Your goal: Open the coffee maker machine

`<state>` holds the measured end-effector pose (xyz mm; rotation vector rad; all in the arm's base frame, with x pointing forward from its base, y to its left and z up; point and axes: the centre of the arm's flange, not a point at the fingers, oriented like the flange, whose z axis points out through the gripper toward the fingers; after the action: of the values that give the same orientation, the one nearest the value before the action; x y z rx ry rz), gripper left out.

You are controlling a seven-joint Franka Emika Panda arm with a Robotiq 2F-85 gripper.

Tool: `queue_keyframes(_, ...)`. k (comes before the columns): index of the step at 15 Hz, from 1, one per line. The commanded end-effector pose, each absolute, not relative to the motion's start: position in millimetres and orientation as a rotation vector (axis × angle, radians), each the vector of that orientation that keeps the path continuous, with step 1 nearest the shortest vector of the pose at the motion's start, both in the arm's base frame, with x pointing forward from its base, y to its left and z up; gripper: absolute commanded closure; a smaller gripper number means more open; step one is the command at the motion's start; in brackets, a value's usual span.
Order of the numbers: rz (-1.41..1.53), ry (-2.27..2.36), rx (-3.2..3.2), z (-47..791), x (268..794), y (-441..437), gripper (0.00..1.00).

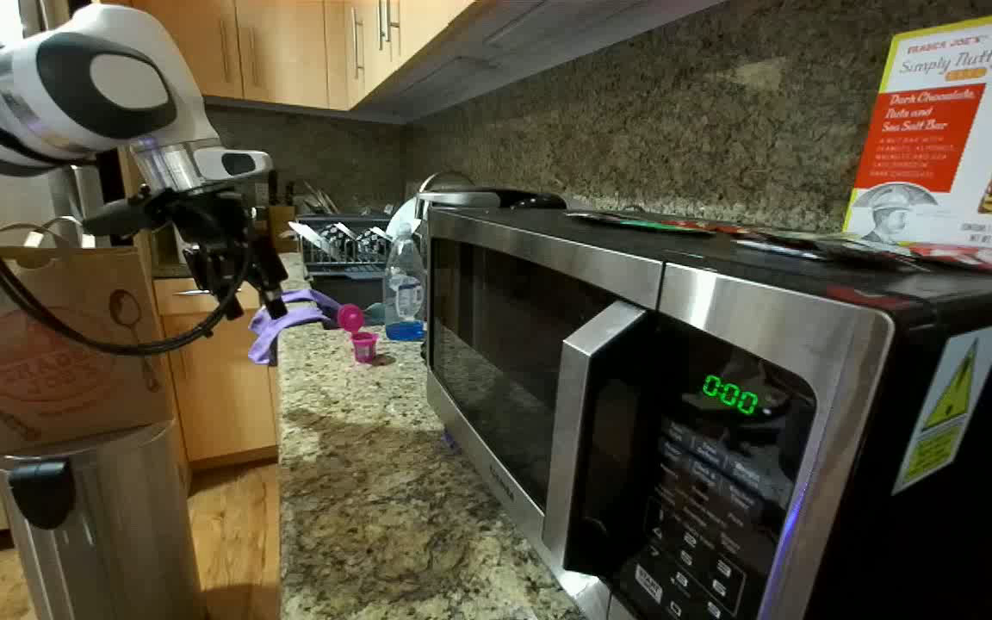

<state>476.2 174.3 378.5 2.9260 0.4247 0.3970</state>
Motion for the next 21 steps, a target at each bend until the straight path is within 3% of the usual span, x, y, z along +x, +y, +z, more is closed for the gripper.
queue_keyframes(1,0.397,0.425,2.926,378.5,476.3,174.3,0.0)
queue_keyframes(14,0.397,0.425,2.926,378.5,476.3,174.2,0.0)
queue_keyframes(21,0.534,0.654,2.579,454.1,537.9,208.3,0.0)
